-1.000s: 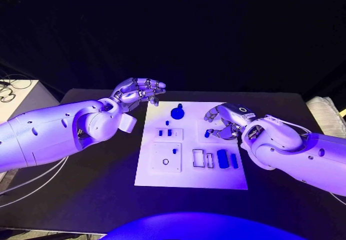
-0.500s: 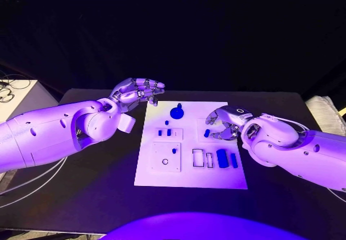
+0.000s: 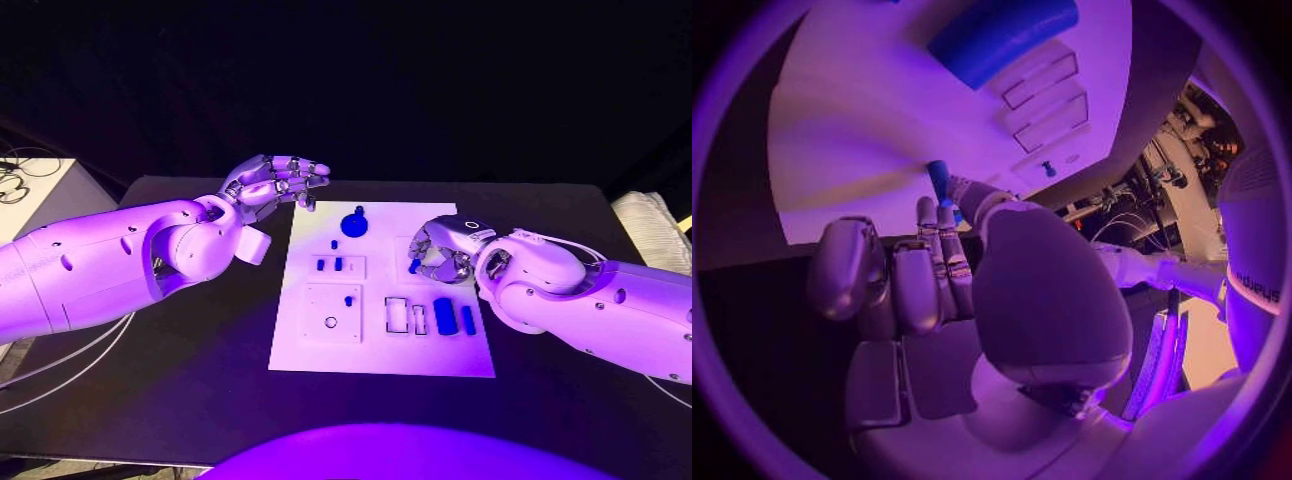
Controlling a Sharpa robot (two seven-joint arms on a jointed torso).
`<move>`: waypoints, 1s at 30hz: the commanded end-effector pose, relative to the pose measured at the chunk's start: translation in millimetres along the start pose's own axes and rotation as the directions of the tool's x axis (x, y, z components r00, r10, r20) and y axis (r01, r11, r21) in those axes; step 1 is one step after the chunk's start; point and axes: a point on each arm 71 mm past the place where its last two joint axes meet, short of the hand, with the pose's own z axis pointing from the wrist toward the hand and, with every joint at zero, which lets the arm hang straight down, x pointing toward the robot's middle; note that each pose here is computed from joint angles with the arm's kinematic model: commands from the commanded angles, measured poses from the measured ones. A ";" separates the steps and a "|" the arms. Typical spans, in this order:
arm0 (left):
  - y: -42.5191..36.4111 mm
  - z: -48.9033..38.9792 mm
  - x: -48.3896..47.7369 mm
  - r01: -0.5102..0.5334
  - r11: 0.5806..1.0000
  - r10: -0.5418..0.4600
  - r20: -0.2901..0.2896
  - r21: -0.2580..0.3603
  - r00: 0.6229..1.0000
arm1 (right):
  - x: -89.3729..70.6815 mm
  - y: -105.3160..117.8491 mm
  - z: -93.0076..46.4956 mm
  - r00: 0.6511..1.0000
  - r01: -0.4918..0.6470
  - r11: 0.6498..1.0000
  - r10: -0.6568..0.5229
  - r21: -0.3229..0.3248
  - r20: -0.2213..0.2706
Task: Assemble the parts on the task board
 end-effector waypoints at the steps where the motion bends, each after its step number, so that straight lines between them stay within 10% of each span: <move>1: -1.1 0.4 1.8 0.007 1.000 -0.007 -0.016 0.006 1.000 | 4.0 1.5 1.3 1.000 0.011 1.000 -0.011 -0.011 -0.022; 16: -0.9 0.3 2.0 0.007 1.000 -0.007 -0.019 0.004 1.000 | 13.8 2.5 6.3 1.000 0.016 1.000 -0.016 0.000 -0.025; 30: -0.8 0.5 1.6 0.007 1.000 -0.007 -0.018 0.003 1.000 | -3.6 5.6 -5.6 0.981 -0.081 0.996 0.084 -0.025 0.175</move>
